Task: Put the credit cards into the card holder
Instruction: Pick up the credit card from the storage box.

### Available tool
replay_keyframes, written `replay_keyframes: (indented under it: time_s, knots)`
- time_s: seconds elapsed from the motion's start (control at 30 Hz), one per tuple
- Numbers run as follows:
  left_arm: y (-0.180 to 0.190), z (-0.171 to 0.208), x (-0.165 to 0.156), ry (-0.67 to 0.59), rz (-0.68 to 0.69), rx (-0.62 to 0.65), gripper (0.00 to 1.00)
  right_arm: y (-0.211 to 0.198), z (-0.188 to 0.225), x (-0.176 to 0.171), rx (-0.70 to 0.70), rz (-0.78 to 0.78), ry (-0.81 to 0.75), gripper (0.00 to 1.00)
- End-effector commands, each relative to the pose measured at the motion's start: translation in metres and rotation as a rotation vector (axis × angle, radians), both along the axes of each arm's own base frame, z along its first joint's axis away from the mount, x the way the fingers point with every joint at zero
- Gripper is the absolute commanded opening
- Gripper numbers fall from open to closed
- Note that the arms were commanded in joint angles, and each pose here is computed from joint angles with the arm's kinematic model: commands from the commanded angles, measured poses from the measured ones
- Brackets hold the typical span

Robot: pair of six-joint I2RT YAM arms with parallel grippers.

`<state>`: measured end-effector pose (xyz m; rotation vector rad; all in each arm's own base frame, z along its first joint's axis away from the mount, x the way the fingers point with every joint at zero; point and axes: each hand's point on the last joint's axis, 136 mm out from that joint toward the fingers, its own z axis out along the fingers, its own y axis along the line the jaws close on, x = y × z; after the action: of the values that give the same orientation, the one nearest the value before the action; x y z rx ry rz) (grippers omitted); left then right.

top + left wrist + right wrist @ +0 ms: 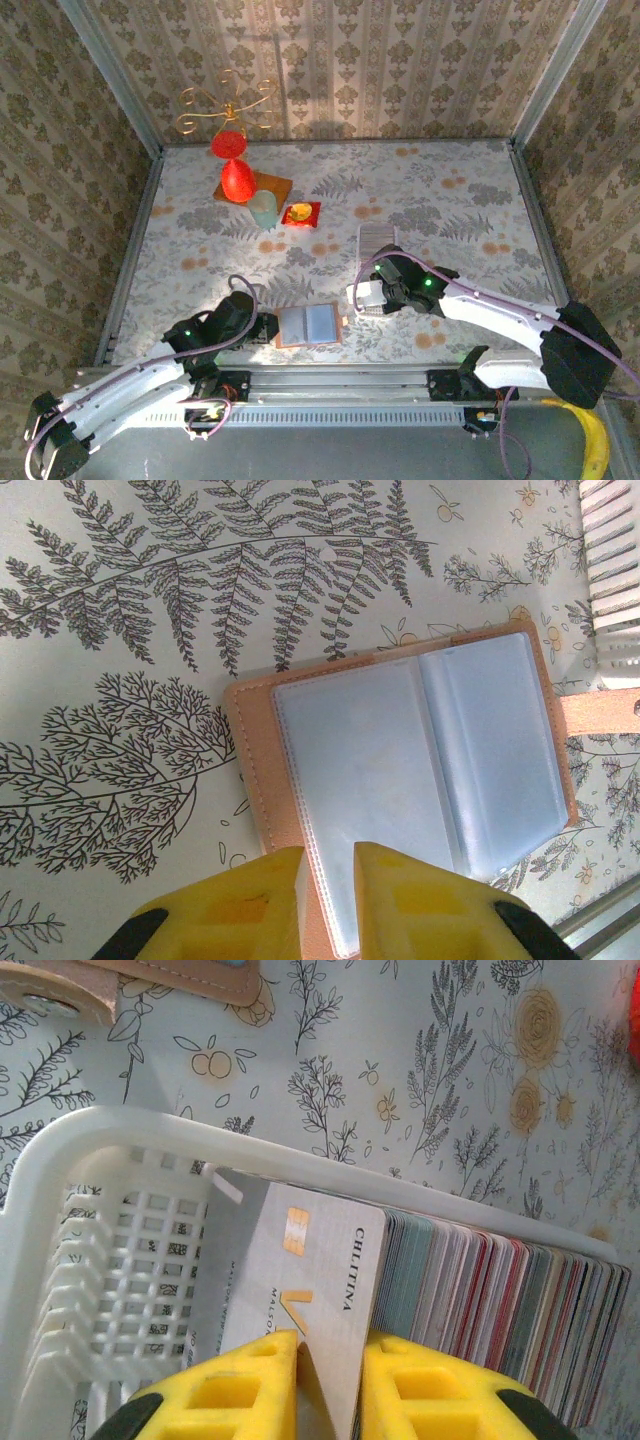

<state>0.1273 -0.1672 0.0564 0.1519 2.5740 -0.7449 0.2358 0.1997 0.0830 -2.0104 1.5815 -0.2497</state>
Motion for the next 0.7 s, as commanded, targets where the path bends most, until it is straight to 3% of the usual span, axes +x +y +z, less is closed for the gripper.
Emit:
replay_keyframes:
  time_s: [0.0,0.67]
  knots:
    - [-0.002,0.003,0.002,0.006,0.011,-0.017,0.19,-0.005,0.012,0.01,0.009,-0.04,-0.062,0.18]
    - [-0.002,0.003,0.001,0.011,0.016,-0.023,0.17,-0.006,0.028,-0.013,0.121,-0.077,0.016,0.08]
